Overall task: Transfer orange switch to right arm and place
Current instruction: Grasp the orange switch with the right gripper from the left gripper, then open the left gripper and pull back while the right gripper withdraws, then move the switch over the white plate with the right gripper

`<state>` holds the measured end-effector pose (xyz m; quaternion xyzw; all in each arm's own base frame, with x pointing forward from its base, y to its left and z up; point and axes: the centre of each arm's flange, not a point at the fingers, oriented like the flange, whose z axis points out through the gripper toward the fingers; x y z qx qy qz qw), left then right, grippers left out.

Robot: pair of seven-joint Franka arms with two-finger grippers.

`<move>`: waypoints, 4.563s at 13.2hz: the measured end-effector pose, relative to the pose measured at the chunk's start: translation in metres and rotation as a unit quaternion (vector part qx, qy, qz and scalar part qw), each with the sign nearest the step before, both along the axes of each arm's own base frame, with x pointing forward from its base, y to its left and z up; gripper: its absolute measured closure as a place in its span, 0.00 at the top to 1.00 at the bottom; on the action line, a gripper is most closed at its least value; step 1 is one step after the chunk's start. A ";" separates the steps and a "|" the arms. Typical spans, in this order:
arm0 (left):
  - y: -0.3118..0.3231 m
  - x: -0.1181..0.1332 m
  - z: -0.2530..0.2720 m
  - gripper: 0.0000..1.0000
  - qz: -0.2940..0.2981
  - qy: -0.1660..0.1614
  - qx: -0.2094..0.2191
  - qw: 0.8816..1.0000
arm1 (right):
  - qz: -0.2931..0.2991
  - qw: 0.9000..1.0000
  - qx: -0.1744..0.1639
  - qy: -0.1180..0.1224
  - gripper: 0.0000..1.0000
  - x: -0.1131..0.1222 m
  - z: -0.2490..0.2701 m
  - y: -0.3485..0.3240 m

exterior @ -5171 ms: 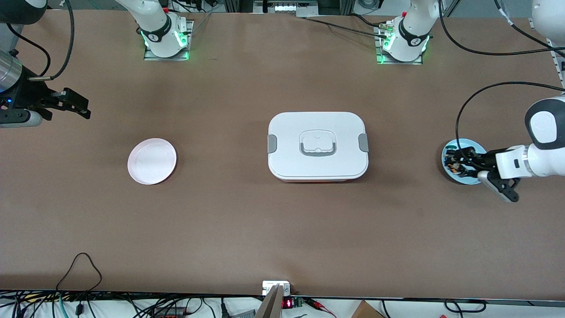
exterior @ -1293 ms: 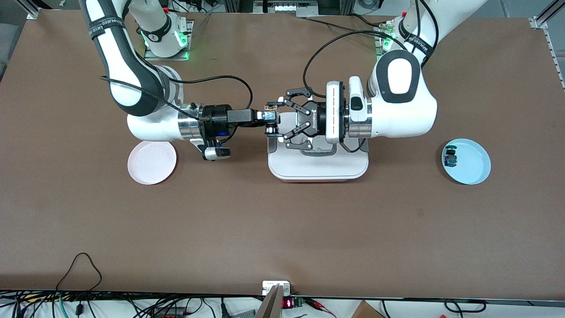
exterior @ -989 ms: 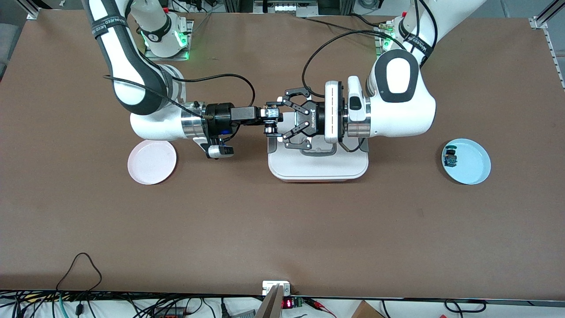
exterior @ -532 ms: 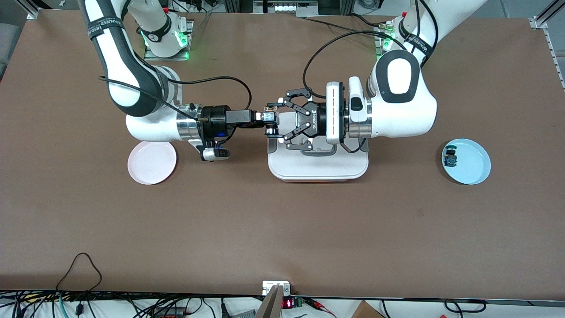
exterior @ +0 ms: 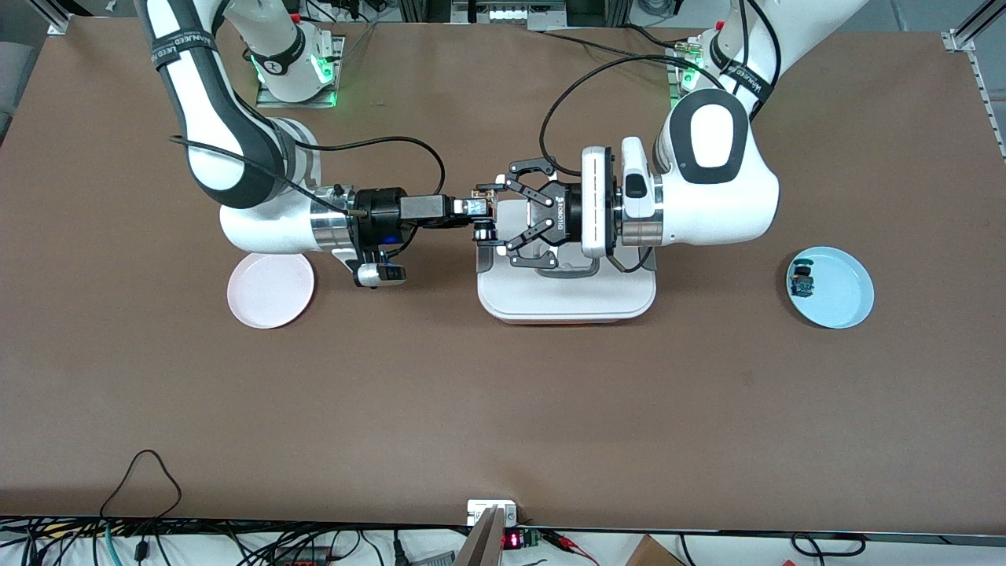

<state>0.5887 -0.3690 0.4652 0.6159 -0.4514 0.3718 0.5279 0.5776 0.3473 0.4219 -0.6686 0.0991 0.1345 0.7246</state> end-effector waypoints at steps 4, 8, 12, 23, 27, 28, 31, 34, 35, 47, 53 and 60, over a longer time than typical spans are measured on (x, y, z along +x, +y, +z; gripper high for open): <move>0.000 0.000 0.000 0.72 0.000 0.001 0.000 1.000 | 0.003 1.000 0.002 -0.001 0.89 0.000 0.001 -0.002; 0.001 0.000 -0.001 0.72 0.001 0.002 0.000 1.000 | 0.014 1.000 -0.014 -0.010 0.64 0.000 -0.001 -0.004; -0.001 -0.001 0.000 0.72 -0.001 0.004 -0.001 1.000 | 0.018 0.999 -0.020 -0.024 0.41 0.002 0.009 -0.010; 0.024 0.006 0.030 1.00 -0.024 0.059 0.010 0.998 | 0.023 0.999 -0.032 -0.029 0.41 0.003 0.006 -0.014; 0.071 0.015 0.063 1.00 -0.062 0.090 0.138 0.984 | 0.046 0.995 -0.075 -0.057 0.41 0.011 0.011 -0.050; 0.075 0.016 0.064 1.00 -0.062 0.090 0.178 0.978 | 0.056 0.993 -0.084 -0.063 0.41 0.013 0.012 -0.065; 0.083 0.011 0.049 1.00 -0.055 0.140 0.279 0.948 | 0.089 0.984 -0.133 -0.083 0.41 0.018 0.016 -0.117; 0.096 0.004 0.031 1.00 -0.033 0.197 0.397 0.896 | 0.122 0.967 -0.204 -0.096 0.41 0.018 0.014 -0.163; 0.106 0.005 0.025 1.00 -0.021 0.203 0.436 0.877 | 0.135 0.958 -0.234 -0.101 0.41 0.017 0.010 -0.177; 0.233 0.006 0.106 1.00 0.219 0.315 0.691 0.612 | 0.456 0.607 -0.514 -0.399 0.41 0.019 -0.052 -0.302; 0.322 0.020 0.139 1.00 0.407 0.395 0.581 0.584 | 0.526 0.455 -0.479 -0.536 0.41 0.009 -0.110 -0.306; 0.323 -0.038 0.126 1.00 0.461 0.350 0.534 0.617 | 0.537 0.404 -0.454 -0.585 0.41 -0.027 -0.167 -0.306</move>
